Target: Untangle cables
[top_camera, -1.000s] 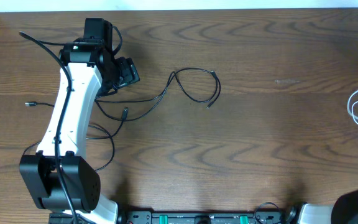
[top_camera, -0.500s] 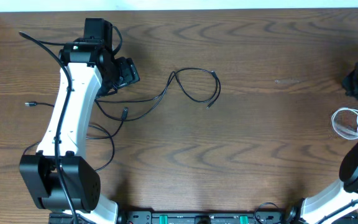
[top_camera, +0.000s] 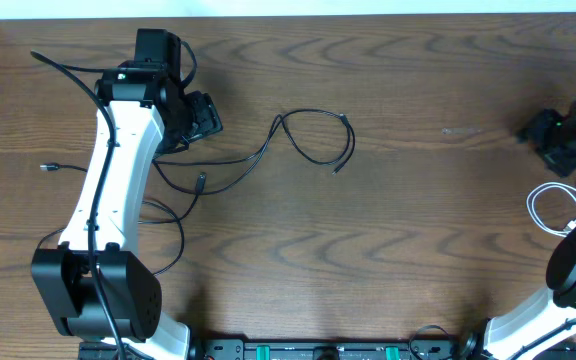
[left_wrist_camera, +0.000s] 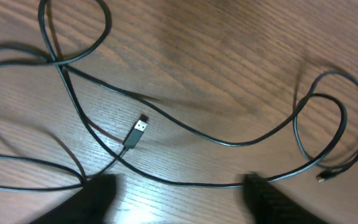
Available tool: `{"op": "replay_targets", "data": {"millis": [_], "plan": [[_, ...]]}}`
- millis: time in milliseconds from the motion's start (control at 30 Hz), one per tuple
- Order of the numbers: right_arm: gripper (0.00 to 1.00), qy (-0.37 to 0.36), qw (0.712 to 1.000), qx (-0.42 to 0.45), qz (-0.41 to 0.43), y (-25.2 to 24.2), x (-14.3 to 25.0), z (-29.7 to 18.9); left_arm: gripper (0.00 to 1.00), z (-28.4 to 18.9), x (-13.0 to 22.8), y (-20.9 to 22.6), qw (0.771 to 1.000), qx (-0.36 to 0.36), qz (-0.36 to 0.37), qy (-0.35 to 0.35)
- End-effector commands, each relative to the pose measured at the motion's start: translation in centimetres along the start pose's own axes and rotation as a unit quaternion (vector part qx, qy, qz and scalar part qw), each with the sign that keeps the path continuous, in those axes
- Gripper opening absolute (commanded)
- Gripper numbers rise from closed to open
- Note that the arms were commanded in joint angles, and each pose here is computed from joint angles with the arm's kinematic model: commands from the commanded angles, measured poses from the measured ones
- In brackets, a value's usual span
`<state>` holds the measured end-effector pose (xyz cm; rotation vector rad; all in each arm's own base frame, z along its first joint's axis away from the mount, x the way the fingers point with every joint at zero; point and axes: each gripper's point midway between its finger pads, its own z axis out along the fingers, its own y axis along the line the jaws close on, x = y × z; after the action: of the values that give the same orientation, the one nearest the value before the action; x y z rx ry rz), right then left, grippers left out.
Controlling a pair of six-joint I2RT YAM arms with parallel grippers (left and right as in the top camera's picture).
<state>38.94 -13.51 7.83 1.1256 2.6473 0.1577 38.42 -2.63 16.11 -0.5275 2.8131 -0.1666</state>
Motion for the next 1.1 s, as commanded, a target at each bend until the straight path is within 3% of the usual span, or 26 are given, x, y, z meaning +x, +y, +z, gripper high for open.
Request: {"op": "replay_targets", "data": {"millis": [0,267,400,567,700,867,1067], "plan": [[0.71,0.055,0.992,-0.094,-0.068,5.6,3.3,0.3,0.07,0.6,0.3,0.1,1.000,-0.003,0.006,0.009],[0.73,0.067,0.963,-0.154,-0.211,16.2,10.7,0.3,0.10,1.0,0.4,0.5,1.000,-0.014,0.006,0.009],[0.73,0.085,0.921,-0.249,-0.286,23.2,16.4,-0.7,0.15,1.4,0.5,1.7,0.999,-0.044,0.006,0.006],[0.74,0.080,0.882,-0.307,-0.348,29.7,23.6,-0.8,0.17,2.1,1.2,2.1,0.999,-0.050,0.006,0.018],[0.74,0.054,0.846,-0.344,-0.404,33.7,28.8,-0.6,0.24,2.5,1.9,2.4,0.998,-0.055,0.006,0.028],[0.73,0.010,0.849,-0.311,-0.428,34.7,31.0,1.5,0.33,2.8,2.9,2.2,0.998,-0.045,0.005,0.048],[0.73,-0.030,0.874,-0.263,-0.408,33.6,27.6,3.0,0.34,2.8,3.7,0.6,0.998,-0.016,0.022,0.063]]}}
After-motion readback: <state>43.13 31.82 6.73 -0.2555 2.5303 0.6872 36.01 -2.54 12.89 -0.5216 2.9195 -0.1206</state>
